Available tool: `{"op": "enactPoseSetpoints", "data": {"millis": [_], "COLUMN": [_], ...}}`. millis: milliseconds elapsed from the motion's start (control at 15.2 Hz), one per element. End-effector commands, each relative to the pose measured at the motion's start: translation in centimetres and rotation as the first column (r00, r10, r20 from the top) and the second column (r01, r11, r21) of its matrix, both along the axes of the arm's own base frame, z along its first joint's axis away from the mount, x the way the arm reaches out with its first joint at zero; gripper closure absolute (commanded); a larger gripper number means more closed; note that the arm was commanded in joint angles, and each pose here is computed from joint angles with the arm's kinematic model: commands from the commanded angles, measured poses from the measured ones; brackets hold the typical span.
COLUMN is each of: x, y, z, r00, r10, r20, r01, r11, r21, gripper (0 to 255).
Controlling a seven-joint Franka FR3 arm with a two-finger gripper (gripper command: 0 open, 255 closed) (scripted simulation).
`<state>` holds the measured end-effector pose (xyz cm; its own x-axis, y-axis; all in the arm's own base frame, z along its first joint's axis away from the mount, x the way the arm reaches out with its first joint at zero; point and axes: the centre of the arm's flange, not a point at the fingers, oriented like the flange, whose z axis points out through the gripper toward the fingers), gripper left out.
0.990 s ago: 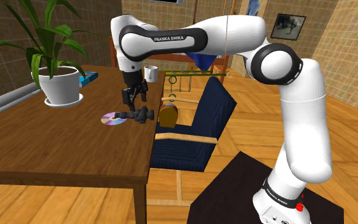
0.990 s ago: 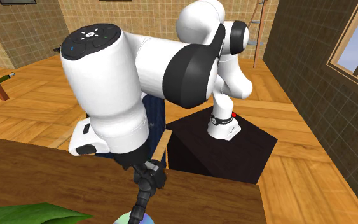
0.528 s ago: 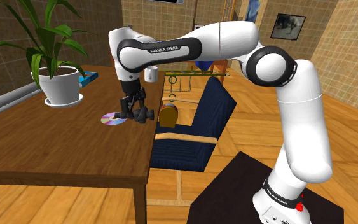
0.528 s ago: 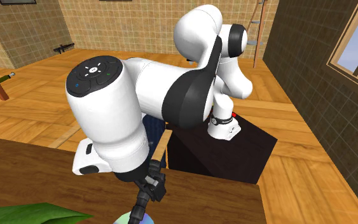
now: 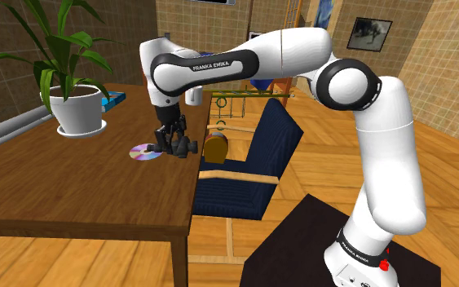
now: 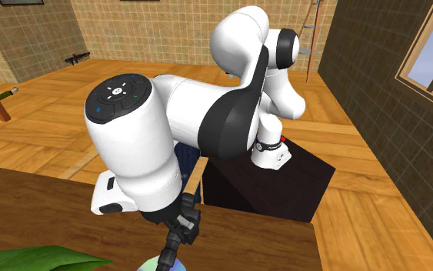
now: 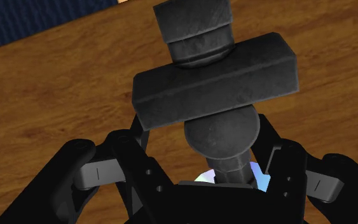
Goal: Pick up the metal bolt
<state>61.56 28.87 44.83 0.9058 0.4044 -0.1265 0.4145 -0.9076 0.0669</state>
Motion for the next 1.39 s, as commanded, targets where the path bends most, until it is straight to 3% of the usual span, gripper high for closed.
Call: {"op": "enactPoseSetpoints", "data": {"millis": [0, 198, 1320], "x": [0.1, 0.1, 0.1], "y": [-0.1, -0.1, -0.1], "z": [-0.1, -0.1, 7.9], "r00": [1.000, 1.000, 1.000], "r10": [-0.001, -0.001, -0.002], "r20": [-0.001, -0.001, -0.001], "r01": [0.001, 0.001, 0.001], "r11": [1.000, 1.000, 1.000], "r21": [-0.001, -0.001, -0.001], "gripper": [255, 255, 255]}}
